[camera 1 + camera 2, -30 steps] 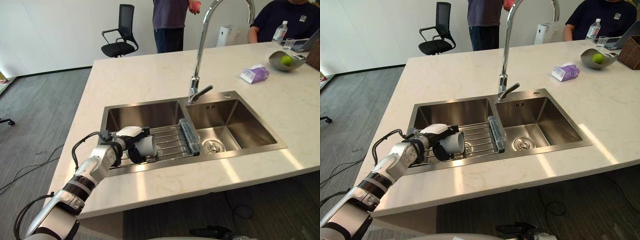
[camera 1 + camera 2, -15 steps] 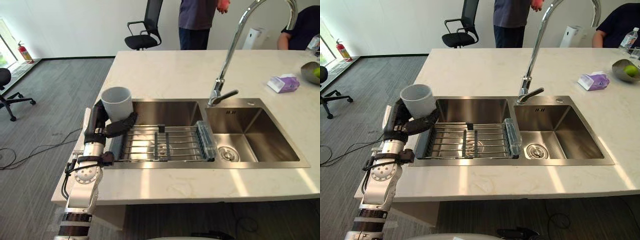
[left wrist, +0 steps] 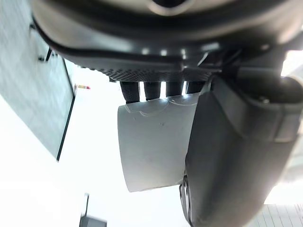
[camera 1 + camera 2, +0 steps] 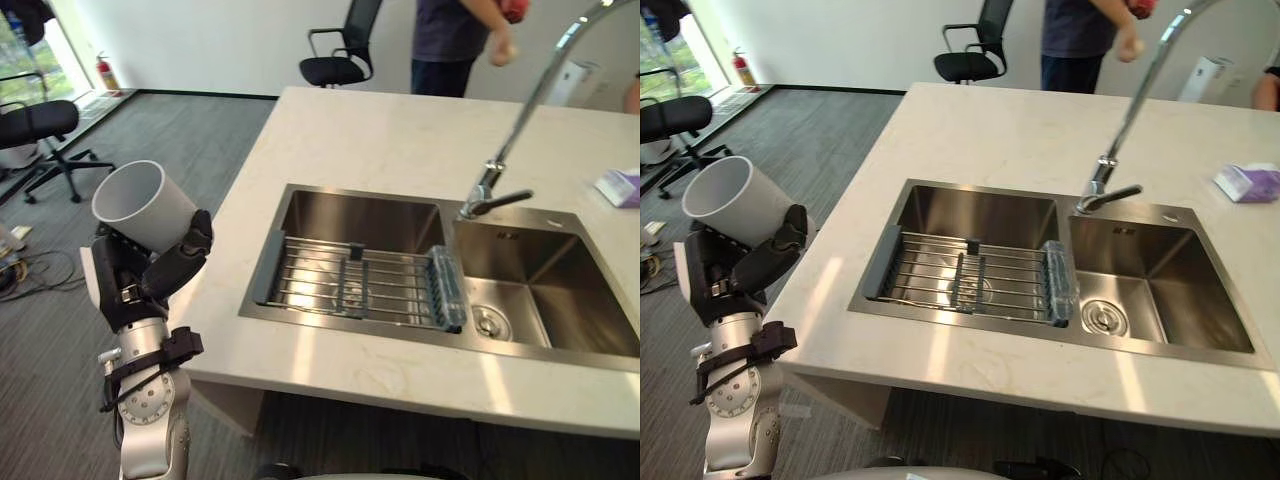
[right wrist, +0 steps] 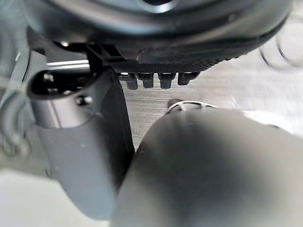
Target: Walk over to the sink, pick up the cup, carry it to the dishwasher, place the cup inside the dishwasher, then close the dishwasher door
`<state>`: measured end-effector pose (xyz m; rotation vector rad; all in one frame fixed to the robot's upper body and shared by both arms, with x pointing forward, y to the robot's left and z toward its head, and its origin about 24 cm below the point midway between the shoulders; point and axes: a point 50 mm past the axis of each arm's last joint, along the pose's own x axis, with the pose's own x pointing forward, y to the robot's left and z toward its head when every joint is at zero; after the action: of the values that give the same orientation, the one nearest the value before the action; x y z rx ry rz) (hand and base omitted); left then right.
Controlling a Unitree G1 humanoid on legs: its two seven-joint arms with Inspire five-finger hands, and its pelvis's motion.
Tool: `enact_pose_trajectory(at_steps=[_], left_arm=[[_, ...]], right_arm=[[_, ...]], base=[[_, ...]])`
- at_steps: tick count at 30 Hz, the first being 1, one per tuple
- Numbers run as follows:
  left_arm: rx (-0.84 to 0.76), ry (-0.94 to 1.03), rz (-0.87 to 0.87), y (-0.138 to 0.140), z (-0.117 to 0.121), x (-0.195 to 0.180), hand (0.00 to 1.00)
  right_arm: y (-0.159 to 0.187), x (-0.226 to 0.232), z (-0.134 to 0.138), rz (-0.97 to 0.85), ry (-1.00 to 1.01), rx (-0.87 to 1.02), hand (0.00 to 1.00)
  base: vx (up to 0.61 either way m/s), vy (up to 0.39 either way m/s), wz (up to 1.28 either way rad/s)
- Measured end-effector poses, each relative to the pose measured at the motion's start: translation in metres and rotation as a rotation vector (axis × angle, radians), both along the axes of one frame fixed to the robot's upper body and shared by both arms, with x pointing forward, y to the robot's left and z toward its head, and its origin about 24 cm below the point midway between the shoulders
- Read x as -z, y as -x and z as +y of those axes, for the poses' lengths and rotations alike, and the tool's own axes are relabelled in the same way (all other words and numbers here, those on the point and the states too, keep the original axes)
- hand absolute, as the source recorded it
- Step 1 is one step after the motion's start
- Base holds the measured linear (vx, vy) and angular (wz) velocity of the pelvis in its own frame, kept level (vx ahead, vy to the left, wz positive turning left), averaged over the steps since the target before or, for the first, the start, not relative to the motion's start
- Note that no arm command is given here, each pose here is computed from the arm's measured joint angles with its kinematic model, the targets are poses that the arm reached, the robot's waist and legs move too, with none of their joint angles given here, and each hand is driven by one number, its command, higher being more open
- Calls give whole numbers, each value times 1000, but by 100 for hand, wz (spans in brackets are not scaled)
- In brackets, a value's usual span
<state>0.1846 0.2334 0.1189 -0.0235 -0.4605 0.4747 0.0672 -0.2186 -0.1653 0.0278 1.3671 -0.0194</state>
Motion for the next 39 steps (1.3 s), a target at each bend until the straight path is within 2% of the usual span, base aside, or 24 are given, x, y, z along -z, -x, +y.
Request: enact_pose_trajectory(at_steps=[5, 9, 10, 12, 18, 22, 25, 28, 30, 36, 39], left_arm=[[-79, -10, 33, 16, 9, 5, 0], [14, 13, 11, 9, -11, 6, 0], [70, 15, 2, 4, -24, 6, 0], [111, 33, -33, -2, -36, 3, 0], [127, 65, -50, 1, -45, 9, 0], [198, 19, -67, -5, -51, 5, 0], [364, -17, -82, -25, -75, 7, 0], [453, -3, -25, -27, -94, 21, 0], [457, -3, 7, -27, -97, 28, 0], [449, -66, 34, -25, -98, 30, 0], [474, -76, 64, -26, -101, 33, 0]], right_arm=[[-3, 0, -6, 19, 28, 7, 100], [7, -1, -17, 40, 72, 96, 100], [8, -3, -24, 23, 89, 123, 100], [3, -5, -28, 4, 106, 137, 100], [-8, -9, -38, 22, 169, 132, 100], [-12, -9, -31, -28, 152, 162, 100], [-2, -8, -25, -58, 125, 257, 100], [5, -7, -23, -72, 98, 383, 100], [1, -6, -23, -70, 90, 386, 100], [-22, -4, 5, -96, 16, 286, 100], [-24, -4, 7, -95, 25, 265, 100]], base=[[-132, -42, 153], [24, 30, 197], [68, 140, 194], [-63, 142, 208], [-69, 165, 114], [19, 275, 135], [84, 41, 301], [129, -28, 221], [200, -12, 98], [134, -81, 25], [106, -100, 21]])
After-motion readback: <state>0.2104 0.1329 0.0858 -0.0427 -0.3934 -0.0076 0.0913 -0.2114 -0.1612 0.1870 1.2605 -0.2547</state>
